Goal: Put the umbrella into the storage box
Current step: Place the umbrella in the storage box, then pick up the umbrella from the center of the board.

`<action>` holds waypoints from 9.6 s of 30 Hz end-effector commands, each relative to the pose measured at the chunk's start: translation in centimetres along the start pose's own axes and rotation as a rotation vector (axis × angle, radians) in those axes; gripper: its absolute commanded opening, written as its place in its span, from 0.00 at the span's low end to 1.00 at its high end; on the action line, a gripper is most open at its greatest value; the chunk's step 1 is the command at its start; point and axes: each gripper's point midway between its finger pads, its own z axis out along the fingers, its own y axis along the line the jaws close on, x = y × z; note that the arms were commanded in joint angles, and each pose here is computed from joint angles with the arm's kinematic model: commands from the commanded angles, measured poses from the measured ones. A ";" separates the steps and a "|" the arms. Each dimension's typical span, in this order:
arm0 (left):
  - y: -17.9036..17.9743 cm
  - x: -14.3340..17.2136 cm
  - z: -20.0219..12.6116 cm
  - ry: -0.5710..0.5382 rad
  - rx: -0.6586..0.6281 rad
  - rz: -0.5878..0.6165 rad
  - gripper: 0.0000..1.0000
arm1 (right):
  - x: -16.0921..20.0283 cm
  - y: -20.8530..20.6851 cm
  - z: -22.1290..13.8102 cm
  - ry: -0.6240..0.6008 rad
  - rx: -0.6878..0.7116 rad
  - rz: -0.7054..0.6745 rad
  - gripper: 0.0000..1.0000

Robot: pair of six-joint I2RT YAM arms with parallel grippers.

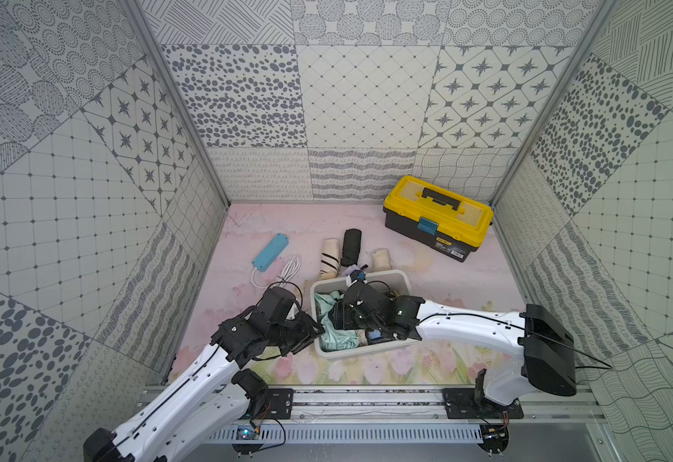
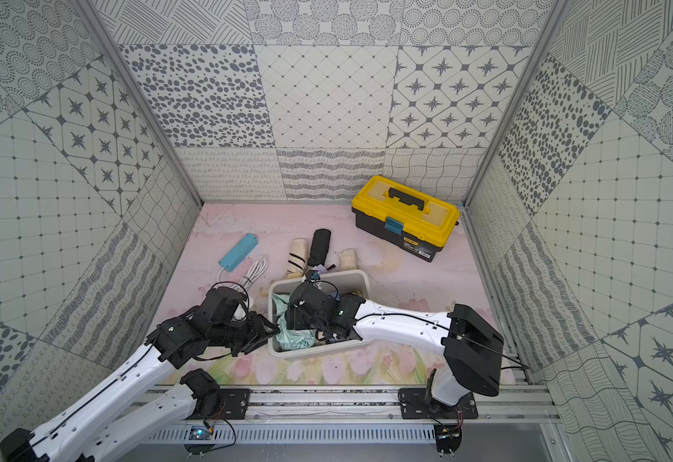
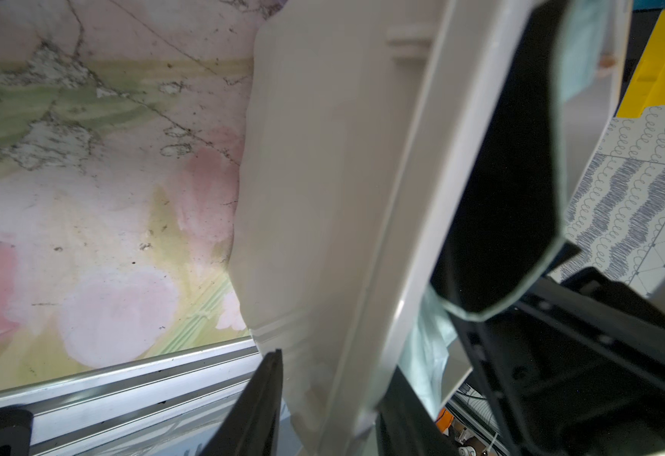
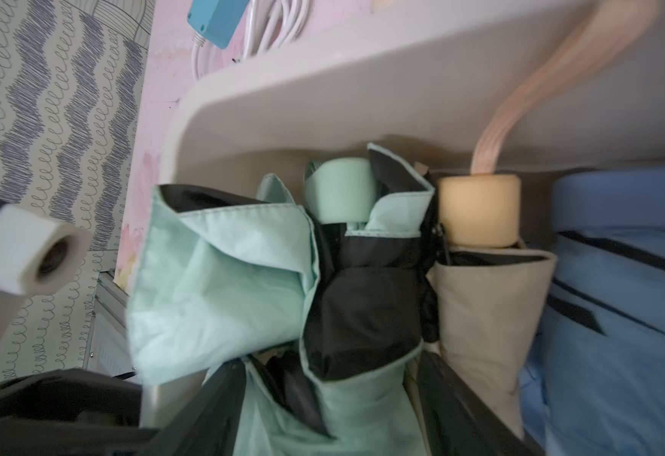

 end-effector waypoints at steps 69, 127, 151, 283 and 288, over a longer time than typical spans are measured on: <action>-9.6 -11.4 -5.4 -0.376 -0.151 0.288 0.88 | -21.8 -10.3 -6.6 -0.365 -0.067 -0.155 0.81; -4.0 -31.7 18.7 -0.075 -0.469 0.438 0.54 | -18.1 -15.5 -8.3 -0.464 0.089 -0.160 0.82; -19.5 -30.9 -1.3 -0.627 0.043 0.122 0.43 | -18.1 -10.1 -13.3 -0.509 -0.133 -0.180 0.81; -15.0 8.7 -8.3 0.401 0.771 1.452 0.96 | -6.0 6.6 -20.3 -0.033 -0.831 -0.734 0.17; -15.3 8.3 -7.8 0.390 0.772 1.438 0.62 | -6.3 6.7 -20.0 -0.040 -0.828 -0.748 0.16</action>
